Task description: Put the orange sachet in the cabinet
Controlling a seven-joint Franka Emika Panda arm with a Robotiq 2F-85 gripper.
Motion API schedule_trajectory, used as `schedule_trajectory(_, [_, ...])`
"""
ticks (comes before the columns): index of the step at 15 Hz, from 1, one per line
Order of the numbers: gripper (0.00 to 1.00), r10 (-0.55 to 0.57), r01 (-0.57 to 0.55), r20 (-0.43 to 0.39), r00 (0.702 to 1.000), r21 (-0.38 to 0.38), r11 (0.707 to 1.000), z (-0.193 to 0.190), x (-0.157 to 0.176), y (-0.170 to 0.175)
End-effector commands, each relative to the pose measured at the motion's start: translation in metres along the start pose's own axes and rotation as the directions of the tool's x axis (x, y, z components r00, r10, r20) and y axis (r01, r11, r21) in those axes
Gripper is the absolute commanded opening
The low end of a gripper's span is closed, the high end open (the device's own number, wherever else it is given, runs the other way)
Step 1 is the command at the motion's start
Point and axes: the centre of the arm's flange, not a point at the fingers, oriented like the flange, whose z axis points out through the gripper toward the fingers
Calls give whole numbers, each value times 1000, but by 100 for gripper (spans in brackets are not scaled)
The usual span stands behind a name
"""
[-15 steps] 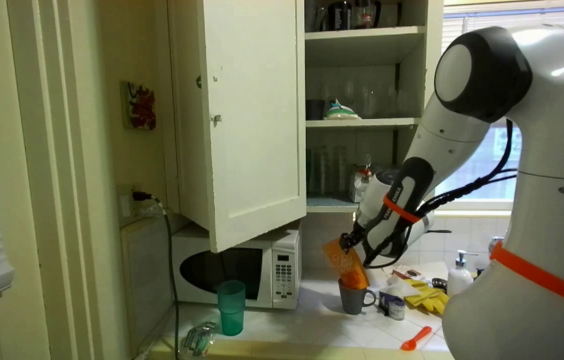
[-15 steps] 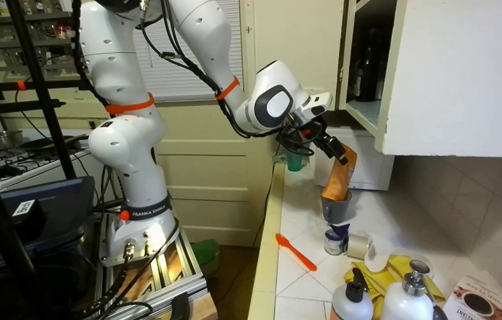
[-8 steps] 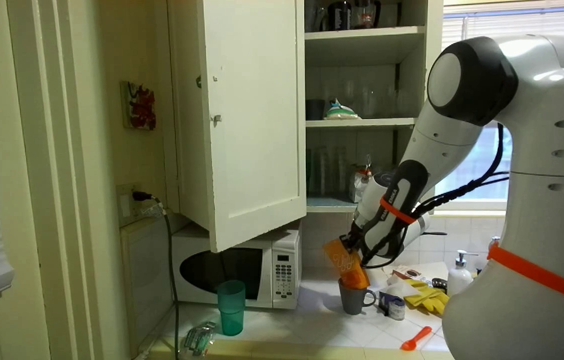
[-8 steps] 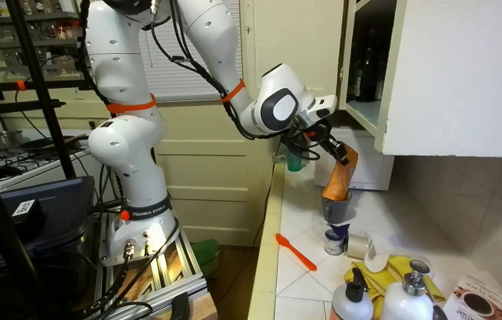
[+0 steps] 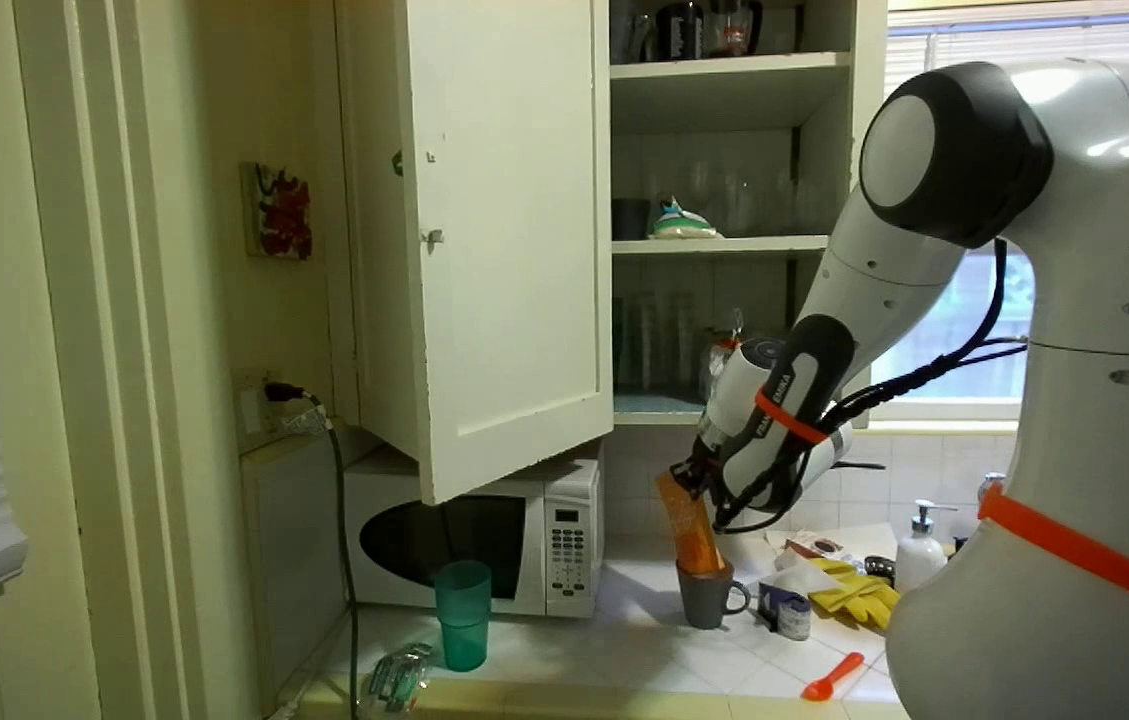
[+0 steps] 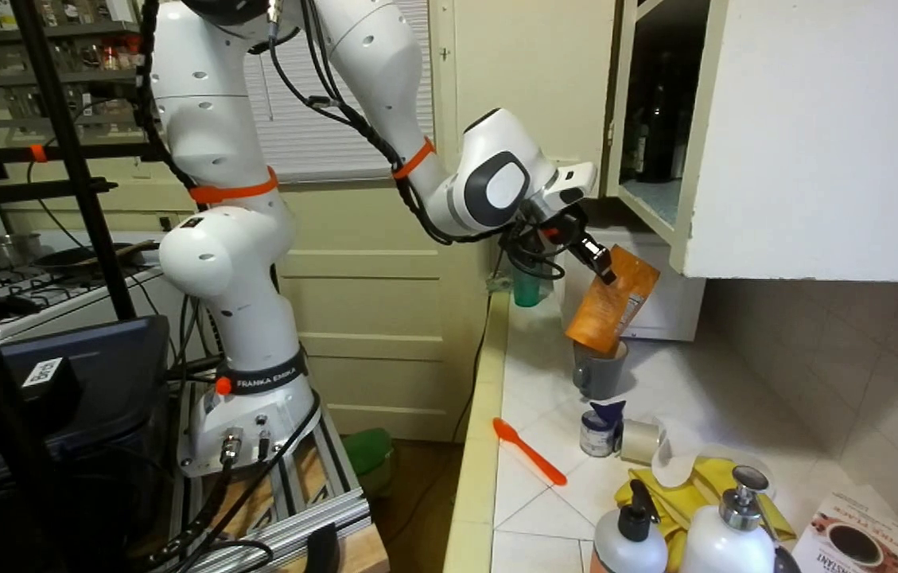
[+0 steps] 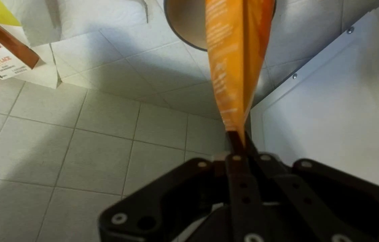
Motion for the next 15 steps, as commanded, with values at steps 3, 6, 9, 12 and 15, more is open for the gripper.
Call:
schedule_trajectory(3, [0, 11, -12, -61, 998, -12, 1000, -38, 5, -8])
schedule_trajectory(6, [0, -31, 32, -34, 999, 19, 999, -56, 7, -17])
schedule_trajectory(9, [0, -68, 68, -9, 998, 64, 996, -60, 0, -38])
schedule_trajectory(12, [0, -77, 77, -5, 997, 74, 994, -69, -3, -52])
schedule_trajectory(15, [0, -71, 73, -29, 997, 46, 996, -84, 3, -50])
